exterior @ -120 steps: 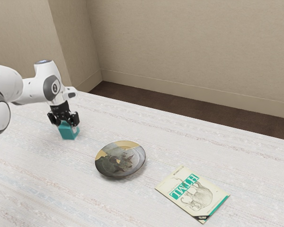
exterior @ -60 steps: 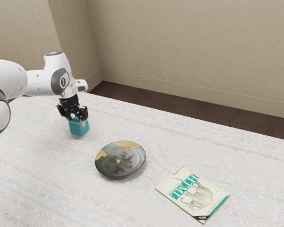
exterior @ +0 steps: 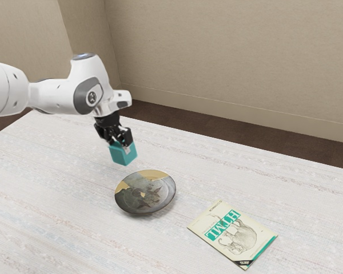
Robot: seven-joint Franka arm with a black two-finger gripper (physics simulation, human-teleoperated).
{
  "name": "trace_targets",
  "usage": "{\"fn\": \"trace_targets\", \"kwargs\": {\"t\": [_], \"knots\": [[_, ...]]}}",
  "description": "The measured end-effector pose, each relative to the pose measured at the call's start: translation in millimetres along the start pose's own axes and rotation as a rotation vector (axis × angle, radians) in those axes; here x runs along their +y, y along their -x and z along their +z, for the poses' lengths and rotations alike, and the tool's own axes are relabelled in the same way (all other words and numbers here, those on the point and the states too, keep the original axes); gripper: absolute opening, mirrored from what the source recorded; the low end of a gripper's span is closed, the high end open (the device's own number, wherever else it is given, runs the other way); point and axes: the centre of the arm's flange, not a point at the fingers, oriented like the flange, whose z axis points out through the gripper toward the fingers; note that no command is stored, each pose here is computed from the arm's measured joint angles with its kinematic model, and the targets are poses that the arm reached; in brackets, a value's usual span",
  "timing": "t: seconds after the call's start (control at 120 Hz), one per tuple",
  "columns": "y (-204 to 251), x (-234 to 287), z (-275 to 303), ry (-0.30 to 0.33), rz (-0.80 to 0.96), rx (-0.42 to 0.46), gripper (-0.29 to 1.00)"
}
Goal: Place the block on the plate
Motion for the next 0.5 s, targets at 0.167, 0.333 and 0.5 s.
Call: {"fn": "trace_targets", "kwargs": {"t": [0.167,0.333,0.5], "knots": [[15,60,0,0.017,0.083,-0.015,0.34],[29,91,16,0.028,0.125,-0.055,0.33],[31,98,49,0.042,0.130,-0.094,0.33]]}}
